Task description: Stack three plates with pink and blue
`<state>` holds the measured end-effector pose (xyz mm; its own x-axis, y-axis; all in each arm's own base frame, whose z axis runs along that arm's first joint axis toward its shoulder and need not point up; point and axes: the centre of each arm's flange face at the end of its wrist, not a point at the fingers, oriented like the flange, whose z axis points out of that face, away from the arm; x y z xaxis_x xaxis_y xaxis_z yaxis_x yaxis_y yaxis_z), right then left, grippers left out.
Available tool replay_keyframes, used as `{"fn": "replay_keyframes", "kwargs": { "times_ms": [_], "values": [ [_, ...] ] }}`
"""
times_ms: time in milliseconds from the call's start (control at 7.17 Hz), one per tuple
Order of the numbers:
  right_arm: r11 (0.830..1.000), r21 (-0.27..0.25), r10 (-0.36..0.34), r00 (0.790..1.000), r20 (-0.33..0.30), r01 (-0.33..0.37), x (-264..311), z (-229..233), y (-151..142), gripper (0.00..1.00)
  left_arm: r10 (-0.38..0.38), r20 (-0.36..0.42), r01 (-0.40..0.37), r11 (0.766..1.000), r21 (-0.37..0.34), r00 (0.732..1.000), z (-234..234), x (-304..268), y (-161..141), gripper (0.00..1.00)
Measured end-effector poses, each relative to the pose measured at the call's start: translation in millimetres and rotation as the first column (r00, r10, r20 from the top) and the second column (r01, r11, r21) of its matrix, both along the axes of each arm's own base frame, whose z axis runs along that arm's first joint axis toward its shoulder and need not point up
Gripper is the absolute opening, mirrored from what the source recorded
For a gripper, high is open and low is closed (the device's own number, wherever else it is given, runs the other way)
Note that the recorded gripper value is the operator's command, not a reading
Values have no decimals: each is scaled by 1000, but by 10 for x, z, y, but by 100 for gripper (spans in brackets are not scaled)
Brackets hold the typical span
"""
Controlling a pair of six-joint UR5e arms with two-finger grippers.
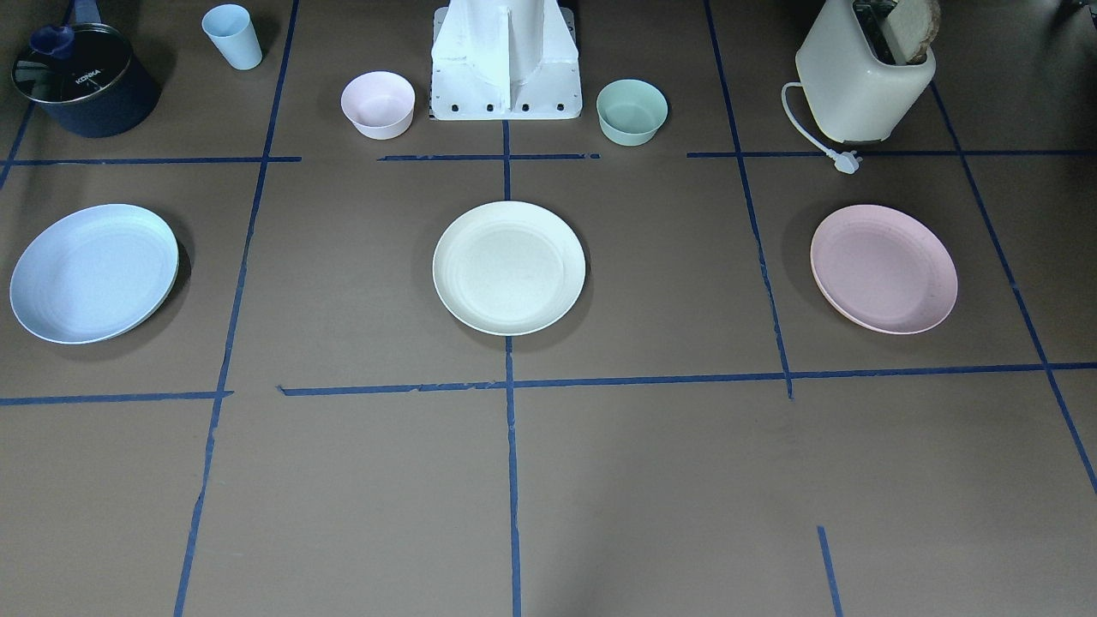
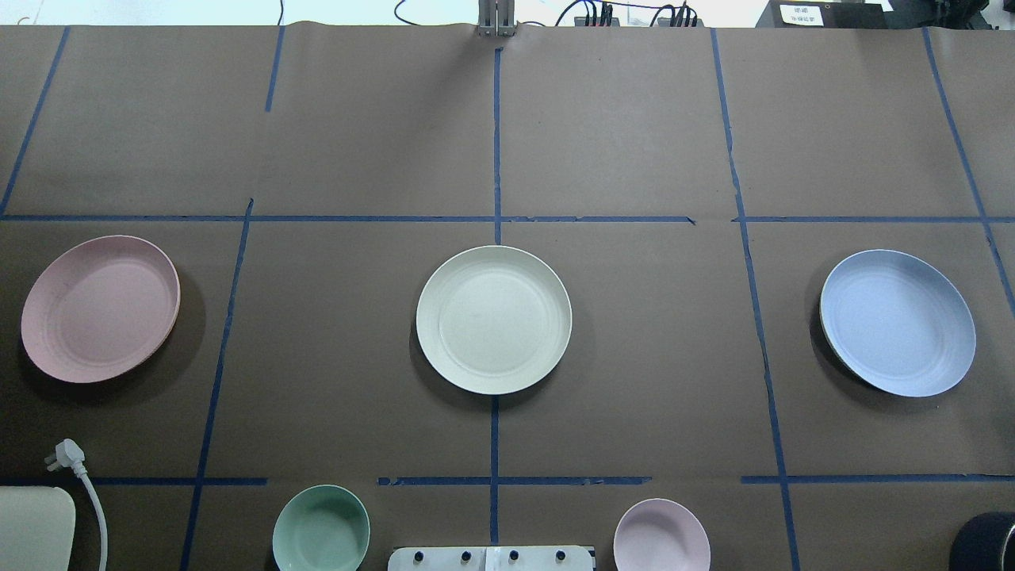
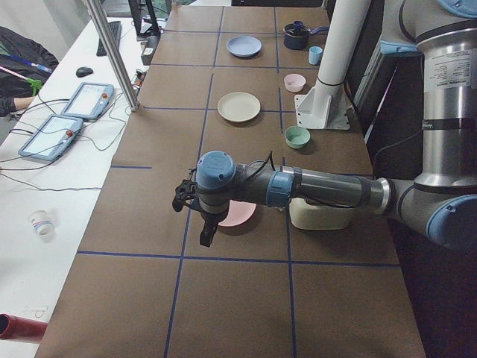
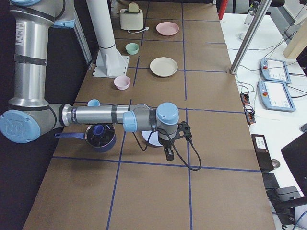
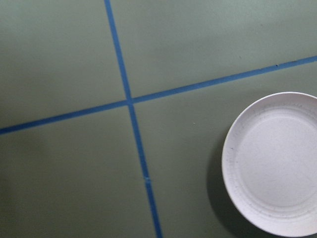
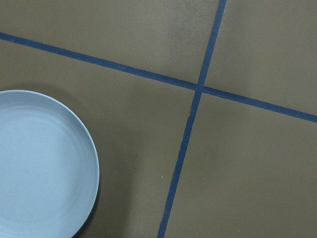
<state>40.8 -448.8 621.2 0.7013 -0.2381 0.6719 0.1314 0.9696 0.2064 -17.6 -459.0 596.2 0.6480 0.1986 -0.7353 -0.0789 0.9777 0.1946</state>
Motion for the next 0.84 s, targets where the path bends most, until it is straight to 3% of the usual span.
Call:
{"fn": "replay_keyframes", "kwargs": {
  "times_ms": [279,698,837],
  "values": [
    [1000,-10,12,1000,23,-12,-20,-17,-5,100,-64,-42,62,997,-42,997,311,524,-59,100],
    [1000,-14,13,1000,27,-13,-23,-9,3,100,-202,-74,193,975,-109,977,720,1403,93,100],
    [1000,-15,13,1000,27,-13,-23,-5,6,100,-221,-67,211,969,-125,973,756,1618,150,88]
  ]
}}
